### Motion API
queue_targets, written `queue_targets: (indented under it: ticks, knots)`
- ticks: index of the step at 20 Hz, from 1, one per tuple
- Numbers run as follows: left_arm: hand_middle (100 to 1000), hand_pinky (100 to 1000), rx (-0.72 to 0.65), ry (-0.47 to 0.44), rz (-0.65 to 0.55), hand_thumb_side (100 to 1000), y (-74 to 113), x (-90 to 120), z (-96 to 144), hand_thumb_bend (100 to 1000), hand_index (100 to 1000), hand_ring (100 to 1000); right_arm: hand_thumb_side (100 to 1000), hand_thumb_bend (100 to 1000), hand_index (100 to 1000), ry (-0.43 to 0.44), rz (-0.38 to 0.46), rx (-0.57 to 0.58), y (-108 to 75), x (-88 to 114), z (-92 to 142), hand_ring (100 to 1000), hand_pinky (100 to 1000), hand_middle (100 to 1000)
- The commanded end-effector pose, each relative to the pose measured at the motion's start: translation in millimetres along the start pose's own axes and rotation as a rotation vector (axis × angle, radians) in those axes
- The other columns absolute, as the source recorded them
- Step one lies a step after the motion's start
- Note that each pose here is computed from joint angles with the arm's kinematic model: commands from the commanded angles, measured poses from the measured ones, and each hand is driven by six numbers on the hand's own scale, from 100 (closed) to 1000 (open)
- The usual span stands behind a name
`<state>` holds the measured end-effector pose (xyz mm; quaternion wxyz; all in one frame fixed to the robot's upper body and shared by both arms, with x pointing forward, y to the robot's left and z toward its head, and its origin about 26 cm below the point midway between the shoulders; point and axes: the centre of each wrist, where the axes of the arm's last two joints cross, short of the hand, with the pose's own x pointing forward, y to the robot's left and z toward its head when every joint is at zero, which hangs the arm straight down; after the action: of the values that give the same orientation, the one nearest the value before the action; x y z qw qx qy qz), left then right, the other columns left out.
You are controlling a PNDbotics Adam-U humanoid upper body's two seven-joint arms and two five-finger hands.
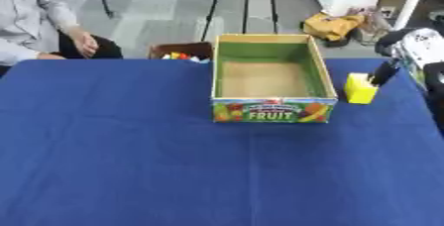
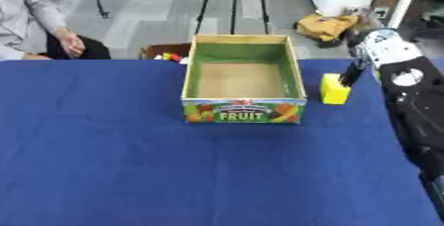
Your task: Pick up objects on the table and place them in the box.
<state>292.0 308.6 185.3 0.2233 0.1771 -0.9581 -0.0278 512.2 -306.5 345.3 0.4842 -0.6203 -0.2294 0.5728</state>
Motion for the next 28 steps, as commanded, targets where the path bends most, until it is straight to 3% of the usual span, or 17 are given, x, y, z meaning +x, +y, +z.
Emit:
queue_targets:
  ticks: [1,11,14,17,20,23,28]
  knots:
    - [692,610,-0.010,-0.030,-0.016,915,3.6,4.9,-5.8,100,937,659,514,197,1000,0.028,-0.017,-0.038,-13.4,-17.5,5.0,1000,1000,1000]
    - [684,608,-0.009,-0.021,-0.023,912,3.2,4.8,-5.1,100,935,652,479,286,1000,0.024,-0.089,-0.050,-28.6,-27.4,13.1,1000,1000,1000]
    - [684,608,-0.008,-0.021,-0.024,910,3.4,4.9,-5.4,100,935,652,444,372,1000,0.032,-0.086,-0.007,-25.8,-30.8,11.8,1000,1000,1000]
    - [684,607,-0.008,-0.023,-0.024,908,3.2,5.0,-6.0,100,935,651,434,402,1000,0.040,-0.066,0.041,-19.9,-32.0,8.6,1000,1000,1000]
    - [683,606,-0.006,-0.023,-0.024,904,3.1,5.0,-6.4,100,936,650,421,603,1000,0.035,-0.047,0.076,-14.6,-31.5,5.5,1000,1000,1000]
    - [682,604,-0.007,-0.025,-0.023,899,2.5,5.2,-7.2,100,937,648,474,785,1000,0.024,-0.043,0.080,-14.3,-31.1,5.1,1000,1000,1000]
    - [680,601,-0.005,-0.022,-0.023,898,2.1,5.2,-7.2,100,936,645,482,824,1000,0.013,-0.045,0.059,-16.5,-31.8,6.1,1000,1000,1000]
